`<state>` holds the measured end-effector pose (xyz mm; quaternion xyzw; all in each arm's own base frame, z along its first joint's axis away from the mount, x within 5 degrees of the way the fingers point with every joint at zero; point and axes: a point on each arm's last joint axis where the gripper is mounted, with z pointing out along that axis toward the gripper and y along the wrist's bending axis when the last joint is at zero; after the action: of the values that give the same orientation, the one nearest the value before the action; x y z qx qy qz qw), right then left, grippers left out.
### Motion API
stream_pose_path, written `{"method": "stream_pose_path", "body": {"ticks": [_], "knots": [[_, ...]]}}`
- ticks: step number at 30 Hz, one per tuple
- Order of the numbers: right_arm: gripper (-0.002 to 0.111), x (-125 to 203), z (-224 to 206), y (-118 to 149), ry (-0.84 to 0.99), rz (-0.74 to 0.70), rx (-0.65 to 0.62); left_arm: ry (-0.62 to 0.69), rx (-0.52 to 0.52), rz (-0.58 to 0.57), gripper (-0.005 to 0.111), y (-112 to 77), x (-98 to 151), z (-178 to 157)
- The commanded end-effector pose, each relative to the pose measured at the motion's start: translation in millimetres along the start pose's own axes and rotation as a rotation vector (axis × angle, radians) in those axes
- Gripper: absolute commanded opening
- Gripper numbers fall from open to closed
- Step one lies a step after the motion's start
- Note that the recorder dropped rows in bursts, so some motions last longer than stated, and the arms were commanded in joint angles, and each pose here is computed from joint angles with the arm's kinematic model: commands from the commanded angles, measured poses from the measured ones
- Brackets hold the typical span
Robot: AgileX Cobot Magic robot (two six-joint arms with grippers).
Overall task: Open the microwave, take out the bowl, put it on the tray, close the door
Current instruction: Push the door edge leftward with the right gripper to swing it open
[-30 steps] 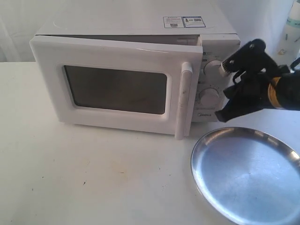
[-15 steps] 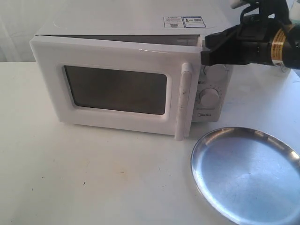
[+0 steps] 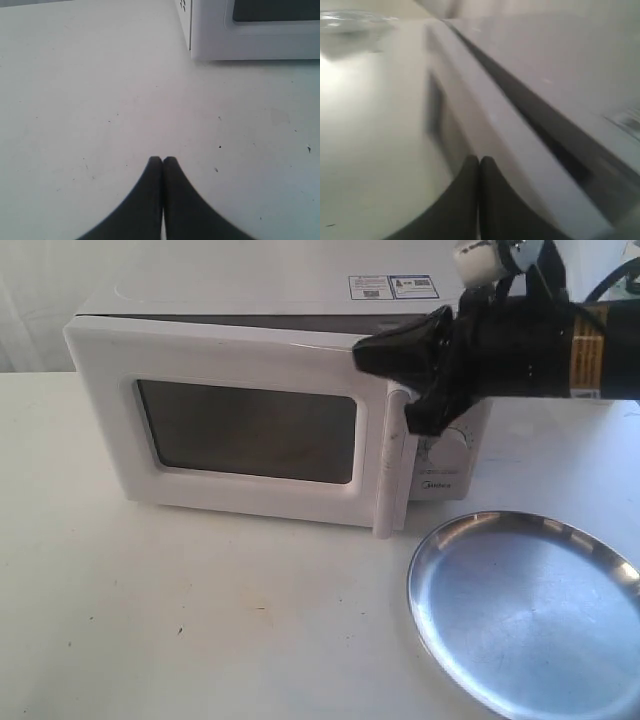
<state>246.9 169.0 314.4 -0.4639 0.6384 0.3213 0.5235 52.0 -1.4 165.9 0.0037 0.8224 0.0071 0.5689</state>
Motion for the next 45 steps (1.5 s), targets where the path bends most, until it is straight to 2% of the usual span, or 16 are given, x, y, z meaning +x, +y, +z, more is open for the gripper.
{"method": "stream_pose_path", "body": {"ticks": [1,4,8,16,20,24,28,31,32,33,39,41,44,45], "knots": [[0.0,10,-13,-30,0.099,0.122,0.394,-0.002,0.007,-0.002,0.0,-0.4,-1,0],[0.0,20,-18,-38,0.158,0.132,0.514,-0.002,0.007,-0.002,0.0,-0.4,-1,0],[0.0,29,-11,-35,0.177,0.139,0.457,-0.002,0.007,-0.002,0.0,-0.4,-1,0],[0.0,34,11,-24,0.117,0.146,0.201,-0.002,0.007,-0.002,0.0,-0.4,-1,0],[0.0,34,13,-13,0.132,0.067,0.073,-0.002,0.007,-0.002,0.0,-0.4,-1,0],[0.0,35,8,1,0.188,-0.078,-0.065,-0.002,0.007,-0.002,0.0,-0.4,-1,0],[0.0,29,4,15,0.14,-0.087,-0.185,-0.002,0.007,-0.002,0.0,-0.4,-1,0],[0.0,15,-7,35,0.06,-0.096,-0.359,-0.002,0.007,-0.002,0.0,-0.4,-1,0],[0.0,6,-16,47,0.012,-0.113,-0.452,-0.002,0.007,-0.002,0.0,-0.4,-1,0],[0.0,2,-20,52,-0.007,-0.122,-0.487,-0.002,0.007,-0.002,0.0,-0.4,-1,0],[0.0,-41,-68,85,-0.117,-0.291,-0.423,-0.002,0.007,-0.002,0.0,-0.4,-1,0],[0.0,-45,-73,88,-0.128,-0.31,-0.415,-0.002,0.007,-0.002,0.0,-0.4,-1,0],[0.0,-34,-59,67,-0.062,-0.247,-0.237,-0.002,0.007,-0.002,0.0,-0.4,-1,0],[0.0,-27,-48,53,-0.05,-0.178,-0.152,-0.002,0.007,-0.002,0.0,-0.4,-1,0]]}}
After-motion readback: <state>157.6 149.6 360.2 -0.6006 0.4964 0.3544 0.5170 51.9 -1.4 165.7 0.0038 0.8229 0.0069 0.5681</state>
